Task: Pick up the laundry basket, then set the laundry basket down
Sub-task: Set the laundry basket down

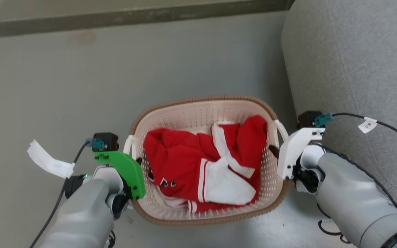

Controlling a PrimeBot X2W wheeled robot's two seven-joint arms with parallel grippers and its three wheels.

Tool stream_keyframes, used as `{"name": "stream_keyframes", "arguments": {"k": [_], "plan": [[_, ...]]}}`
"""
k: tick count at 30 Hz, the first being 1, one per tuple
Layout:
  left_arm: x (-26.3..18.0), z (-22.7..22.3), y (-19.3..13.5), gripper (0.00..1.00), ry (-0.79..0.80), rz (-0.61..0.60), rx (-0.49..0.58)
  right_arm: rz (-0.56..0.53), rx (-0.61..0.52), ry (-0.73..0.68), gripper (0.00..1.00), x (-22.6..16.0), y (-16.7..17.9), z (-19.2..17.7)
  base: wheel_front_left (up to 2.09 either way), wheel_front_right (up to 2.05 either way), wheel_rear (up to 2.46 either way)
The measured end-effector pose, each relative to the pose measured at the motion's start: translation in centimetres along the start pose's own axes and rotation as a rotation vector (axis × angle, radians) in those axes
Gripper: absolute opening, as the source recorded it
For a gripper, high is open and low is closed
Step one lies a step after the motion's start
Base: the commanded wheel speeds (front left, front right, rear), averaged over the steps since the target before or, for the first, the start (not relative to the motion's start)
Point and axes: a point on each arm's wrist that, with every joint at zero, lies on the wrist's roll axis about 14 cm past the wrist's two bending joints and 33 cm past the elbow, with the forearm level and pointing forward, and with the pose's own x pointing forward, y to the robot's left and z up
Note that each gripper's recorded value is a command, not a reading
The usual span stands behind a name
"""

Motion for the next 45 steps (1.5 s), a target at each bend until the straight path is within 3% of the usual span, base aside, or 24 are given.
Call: {"name": "stream_keyframes", "arguments": {"k": [20,45], "plan": [[5.7,1.7,2.0,0.00,-0.040,-0.018,-0.047,-0.018,0.033,-0.041,0.00,4.9,-3.0,1.3,0.00,0.00,0.00],[12.0,0.0,6.1,0.00,-0.046,0.006,-0.086,-0.019,0.085,-0.003,0.00,11.7,-5.3,-0.7,0.00,0.00,0.00]]}}
